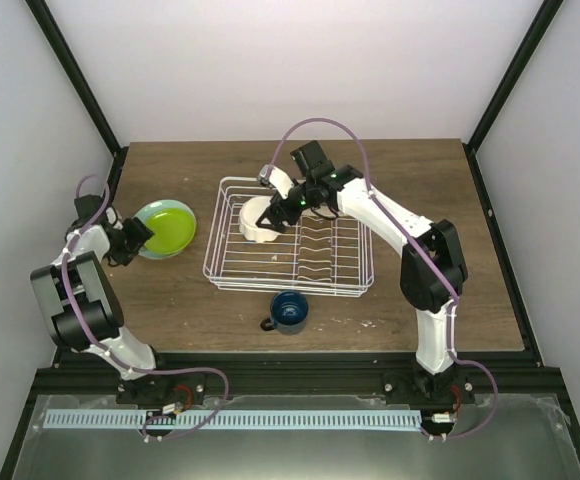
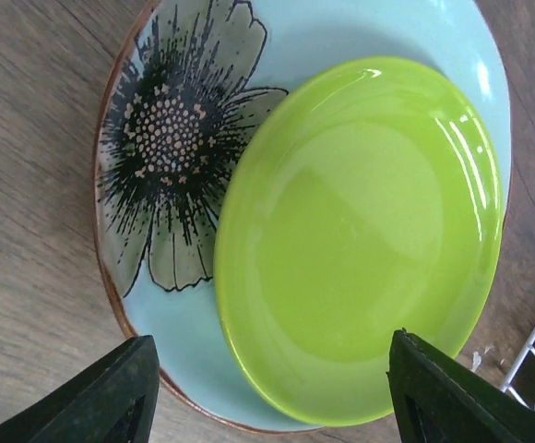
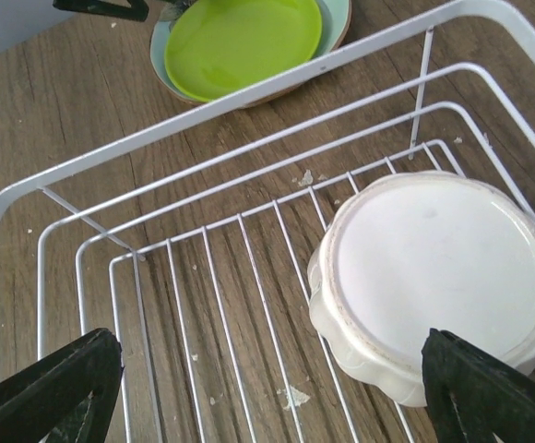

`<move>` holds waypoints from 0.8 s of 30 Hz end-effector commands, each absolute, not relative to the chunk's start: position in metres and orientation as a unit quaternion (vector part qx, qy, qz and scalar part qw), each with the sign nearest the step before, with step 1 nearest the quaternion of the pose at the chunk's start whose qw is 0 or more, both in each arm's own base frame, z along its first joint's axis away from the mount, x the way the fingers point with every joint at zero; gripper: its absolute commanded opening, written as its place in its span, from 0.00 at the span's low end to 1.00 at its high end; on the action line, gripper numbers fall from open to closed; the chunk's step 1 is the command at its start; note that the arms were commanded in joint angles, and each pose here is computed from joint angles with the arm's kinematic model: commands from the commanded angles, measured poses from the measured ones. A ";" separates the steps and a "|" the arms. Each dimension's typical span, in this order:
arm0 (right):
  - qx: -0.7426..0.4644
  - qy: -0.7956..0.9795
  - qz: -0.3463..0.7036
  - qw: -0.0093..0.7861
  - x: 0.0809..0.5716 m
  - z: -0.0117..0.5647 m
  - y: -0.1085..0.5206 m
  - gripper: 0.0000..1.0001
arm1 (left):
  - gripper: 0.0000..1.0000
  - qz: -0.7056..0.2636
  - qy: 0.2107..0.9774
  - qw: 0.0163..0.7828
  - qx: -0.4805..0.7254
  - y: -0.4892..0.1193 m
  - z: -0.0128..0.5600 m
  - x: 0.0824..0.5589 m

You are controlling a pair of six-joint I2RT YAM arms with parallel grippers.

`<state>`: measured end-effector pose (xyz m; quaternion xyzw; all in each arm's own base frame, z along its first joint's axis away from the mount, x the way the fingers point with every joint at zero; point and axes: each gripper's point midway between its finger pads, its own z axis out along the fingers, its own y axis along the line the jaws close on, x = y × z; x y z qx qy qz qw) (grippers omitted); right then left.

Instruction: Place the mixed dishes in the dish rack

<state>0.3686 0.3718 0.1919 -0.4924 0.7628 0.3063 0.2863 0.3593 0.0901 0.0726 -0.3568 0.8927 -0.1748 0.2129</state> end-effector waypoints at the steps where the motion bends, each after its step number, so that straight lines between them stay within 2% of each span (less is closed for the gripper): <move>1: -0.499 0.762 0.293 0.290 0.367 0.190 0.369 0.90 | 0.69 -0.193 0.884 0.237 -0.354 0.093 0.079 0.375; 24: -0.499 0.768 0.285 0.283 0.375 0.182 0.372 0.90 | 0.61 -0.230 0.868 0.217 -0.382 0.086 0.011 0.381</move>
